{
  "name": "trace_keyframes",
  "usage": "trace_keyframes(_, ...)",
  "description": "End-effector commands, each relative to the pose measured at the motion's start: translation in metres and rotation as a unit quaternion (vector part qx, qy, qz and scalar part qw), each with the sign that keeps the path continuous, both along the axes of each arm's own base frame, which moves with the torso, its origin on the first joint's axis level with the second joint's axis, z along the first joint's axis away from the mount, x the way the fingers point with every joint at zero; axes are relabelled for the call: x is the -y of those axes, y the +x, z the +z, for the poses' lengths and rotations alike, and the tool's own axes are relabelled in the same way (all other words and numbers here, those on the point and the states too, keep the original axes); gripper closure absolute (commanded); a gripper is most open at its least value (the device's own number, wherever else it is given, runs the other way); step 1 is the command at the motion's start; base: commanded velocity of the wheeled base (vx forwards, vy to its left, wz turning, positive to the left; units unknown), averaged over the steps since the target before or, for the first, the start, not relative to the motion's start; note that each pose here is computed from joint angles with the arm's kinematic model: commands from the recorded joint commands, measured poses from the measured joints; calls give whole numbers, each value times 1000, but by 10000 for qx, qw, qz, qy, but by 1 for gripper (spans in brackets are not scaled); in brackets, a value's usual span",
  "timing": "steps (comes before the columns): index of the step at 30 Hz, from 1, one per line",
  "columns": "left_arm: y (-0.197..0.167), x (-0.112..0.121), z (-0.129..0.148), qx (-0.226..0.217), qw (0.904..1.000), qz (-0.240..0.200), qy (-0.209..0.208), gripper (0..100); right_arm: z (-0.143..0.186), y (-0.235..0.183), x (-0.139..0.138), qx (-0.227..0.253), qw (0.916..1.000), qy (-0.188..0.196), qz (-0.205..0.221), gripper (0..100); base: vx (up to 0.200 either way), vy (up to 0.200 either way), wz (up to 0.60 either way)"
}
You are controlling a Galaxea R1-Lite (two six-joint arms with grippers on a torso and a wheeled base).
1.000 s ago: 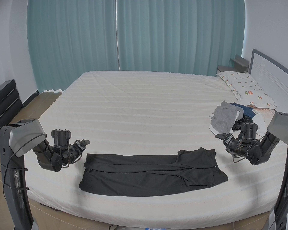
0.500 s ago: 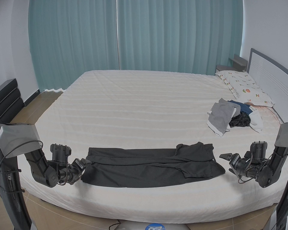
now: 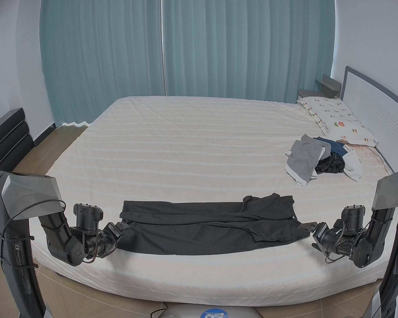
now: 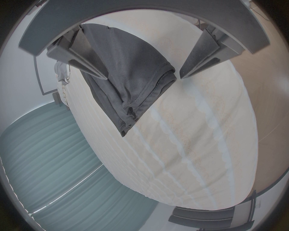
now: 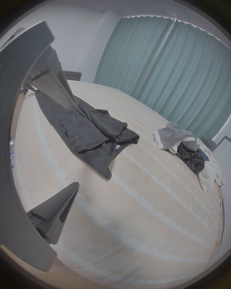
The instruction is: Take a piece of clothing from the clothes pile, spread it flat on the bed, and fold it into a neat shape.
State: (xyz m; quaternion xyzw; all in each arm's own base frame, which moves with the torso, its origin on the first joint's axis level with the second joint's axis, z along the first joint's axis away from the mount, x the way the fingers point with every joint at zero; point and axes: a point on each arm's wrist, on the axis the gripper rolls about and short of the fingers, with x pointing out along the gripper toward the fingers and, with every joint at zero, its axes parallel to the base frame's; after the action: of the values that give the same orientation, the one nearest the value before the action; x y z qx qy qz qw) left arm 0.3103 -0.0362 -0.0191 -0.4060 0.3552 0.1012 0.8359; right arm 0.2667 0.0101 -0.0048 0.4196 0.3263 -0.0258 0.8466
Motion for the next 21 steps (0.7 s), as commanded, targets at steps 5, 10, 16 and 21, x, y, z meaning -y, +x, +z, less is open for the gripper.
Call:
trace_keyframes(5, 2, 7, -22, -199, 9983, -90, 548, 0, -8, -1, 0, -142, 9999, -30, 10, 0, 0, 0, 0)
trace_keyframes(10, 12, 10, -28, -112, 9973, 15, 725, 100, -8, -1, -1, -157, 9999, -40, 6, 0, 0, 0, 0)
trace_keyframes(16, 9, 7, -30, -164, 9949, 294, 952, 100, -10, -3, -2, -208, 9997, -117, -50, 0, 0, 0, 0)
trace_keyframes(21, -1, 2, -33, -343, 9917, 511, 1128, 100, -17, -3, -3, -324, 9991, -234, -128, 0, 0, 0, 0)
